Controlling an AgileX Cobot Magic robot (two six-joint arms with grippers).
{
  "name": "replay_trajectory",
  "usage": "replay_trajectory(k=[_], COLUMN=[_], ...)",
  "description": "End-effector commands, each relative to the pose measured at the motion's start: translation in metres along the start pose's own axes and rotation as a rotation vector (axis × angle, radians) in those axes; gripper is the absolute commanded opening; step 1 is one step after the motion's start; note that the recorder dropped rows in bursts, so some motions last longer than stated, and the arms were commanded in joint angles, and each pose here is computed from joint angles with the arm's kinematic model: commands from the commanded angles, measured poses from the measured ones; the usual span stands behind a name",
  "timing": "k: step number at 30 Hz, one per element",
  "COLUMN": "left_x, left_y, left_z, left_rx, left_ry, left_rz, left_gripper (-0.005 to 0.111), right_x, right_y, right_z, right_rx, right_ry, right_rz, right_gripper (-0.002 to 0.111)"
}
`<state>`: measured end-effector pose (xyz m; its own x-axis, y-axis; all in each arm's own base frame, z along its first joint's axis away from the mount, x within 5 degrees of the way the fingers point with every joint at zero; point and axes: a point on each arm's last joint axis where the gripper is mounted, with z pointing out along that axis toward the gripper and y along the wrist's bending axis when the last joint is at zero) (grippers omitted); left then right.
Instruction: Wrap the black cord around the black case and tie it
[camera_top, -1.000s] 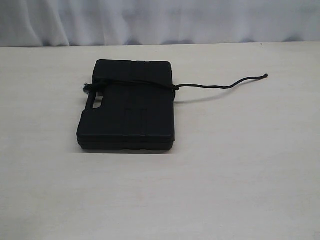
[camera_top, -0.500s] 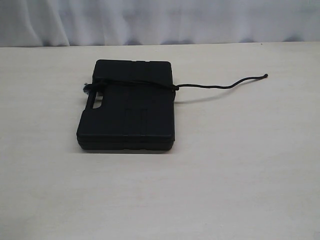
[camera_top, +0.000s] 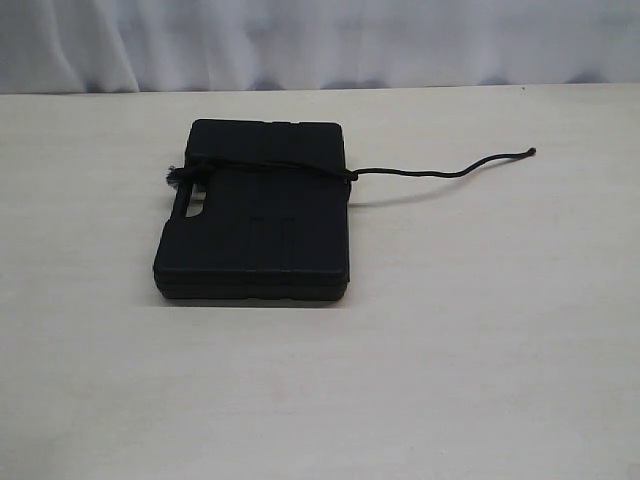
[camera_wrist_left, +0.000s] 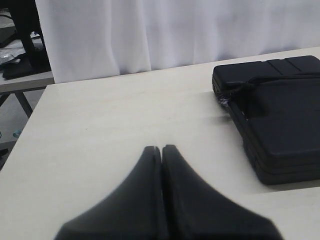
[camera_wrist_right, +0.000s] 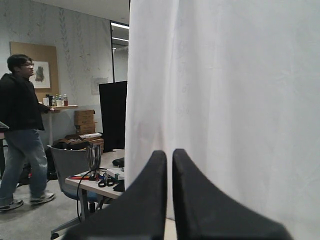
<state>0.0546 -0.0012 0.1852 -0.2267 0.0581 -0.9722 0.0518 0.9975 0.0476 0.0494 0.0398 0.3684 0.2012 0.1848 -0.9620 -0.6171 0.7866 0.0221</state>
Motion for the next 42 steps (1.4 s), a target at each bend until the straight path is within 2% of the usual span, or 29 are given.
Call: replay_trajectory(k=[1,17,19,21,25,33,38,42], left_x=[0.0,0.001,0.001,0.001,0.001,0.001,0.001,0.001], left_y=[0.0,0.0,0.0,0.0,0.0,0.0,0.0,0.0], left_z=[0.0,0.0,0.0,0.0,0.0,0.0,0.0,0.0], left_rx=[0.005,0.005,0.005,0.005,0.005,0.005,0.005,0.005], left_ry=[-0.008,-0.003,-0.003,-0.003,-0.003,-0.003,-0.003,-0.003], left_rz=[-0.001,-0.001,-0.001,-0.001,-0.001,-0.001,-0.001,-0.001], left_gripper=[0.0,0.0,0.0,0.0,0.0,0.0,0.0,0.0], right_x=[0.001,0.001,-0.001,0.003,0.014,0.026,0.046,0.06], right_y=[-0.001,-0.001,-0.005,-0.006,-0.005,-0.005,-0.015,-0.02], right_z=[0.0,0.0,0.0,0.0,0.001,0.001,-0.013,-0.027], right_rx=[0.008,0.011,0.051,0.068,0.06,0.054,0.187,0.312], right_ry=[0.0,-0.002,-0.026,-0.026,-0.082,-0.073,-0.068,-0.079], right_rz=[-0.008,-0.008,-0.05,-0.154,-0.198,-0.213,-0.176,-0.203], right_gripper=[0.004,0.004,0.004,0.004,0.004,0.004,0.004,0.004])
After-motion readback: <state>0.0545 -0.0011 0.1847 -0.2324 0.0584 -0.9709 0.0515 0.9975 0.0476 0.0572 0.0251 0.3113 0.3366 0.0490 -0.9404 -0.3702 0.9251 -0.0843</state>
